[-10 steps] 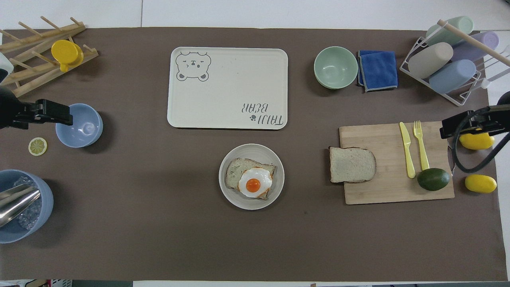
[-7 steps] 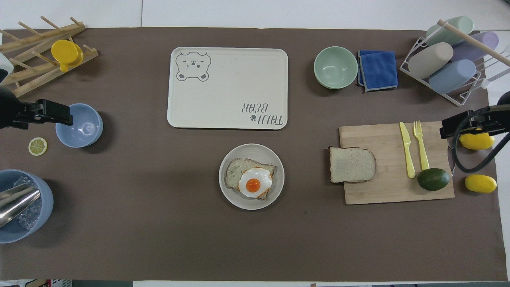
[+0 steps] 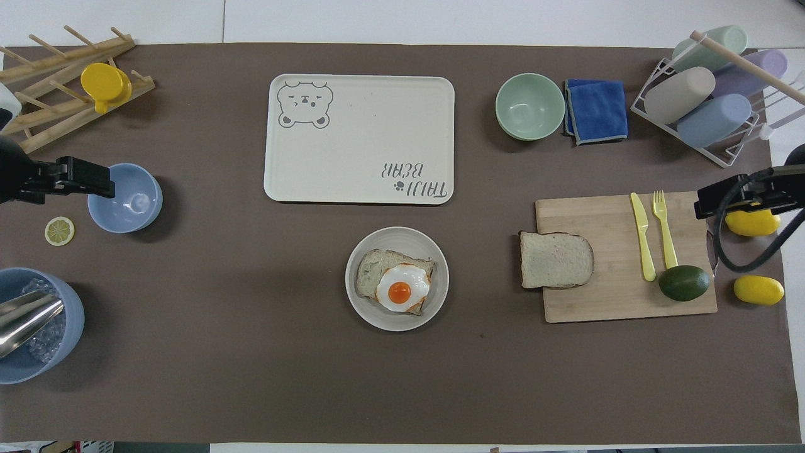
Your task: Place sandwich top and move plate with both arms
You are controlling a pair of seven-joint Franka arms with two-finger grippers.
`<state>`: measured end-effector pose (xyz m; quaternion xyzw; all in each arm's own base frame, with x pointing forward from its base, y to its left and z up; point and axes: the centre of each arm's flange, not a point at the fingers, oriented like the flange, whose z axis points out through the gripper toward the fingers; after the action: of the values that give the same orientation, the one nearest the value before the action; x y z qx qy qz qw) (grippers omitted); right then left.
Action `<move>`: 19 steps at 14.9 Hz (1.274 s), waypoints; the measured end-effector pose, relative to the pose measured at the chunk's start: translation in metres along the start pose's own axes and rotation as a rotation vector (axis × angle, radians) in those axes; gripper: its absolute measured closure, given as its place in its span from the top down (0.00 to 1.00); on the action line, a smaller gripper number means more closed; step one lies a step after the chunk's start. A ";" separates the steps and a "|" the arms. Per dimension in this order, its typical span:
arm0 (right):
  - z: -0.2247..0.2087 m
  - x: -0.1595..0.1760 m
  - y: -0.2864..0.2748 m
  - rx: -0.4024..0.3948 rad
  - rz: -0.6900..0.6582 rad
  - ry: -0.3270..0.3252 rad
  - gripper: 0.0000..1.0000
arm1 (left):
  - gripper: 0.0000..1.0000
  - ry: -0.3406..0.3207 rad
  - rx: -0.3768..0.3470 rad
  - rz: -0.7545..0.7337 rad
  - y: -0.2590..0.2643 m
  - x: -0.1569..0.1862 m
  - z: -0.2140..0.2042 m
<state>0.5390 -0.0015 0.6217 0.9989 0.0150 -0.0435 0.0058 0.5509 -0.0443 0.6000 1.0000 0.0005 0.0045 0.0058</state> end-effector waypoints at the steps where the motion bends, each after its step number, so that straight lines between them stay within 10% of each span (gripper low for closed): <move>1: -0.001 0.000 -0.002 0.001 -0.004 0.002 1.00 | 1.00 0.000 0.000 0.000 0.000 0.000 0.000; 6: 0.027 0.009 -0.104 -0.015 -0.133 0.032 1.00 | 1.00 0.000 0.000 0.000 0.000 0.000 0.000; 11: 0.149 0.036 -0.230 -0.039 -0.092 0.043 1.00 | 1.00 0.000 0.000 0.000 0.000 0.000 0.000; 19: 0.299 0.030 -0.247 -0.402 -0.139 -0.049 1.00 | 1.00 0.000 0.000 0.000 0.000 0.000 0.000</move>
<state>0.5351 0.2421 0.3186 0.9729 0.0921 -0.0643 0.2023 0.5509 -0.0443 0.6000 1.0000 0.0005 0.0045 0.0058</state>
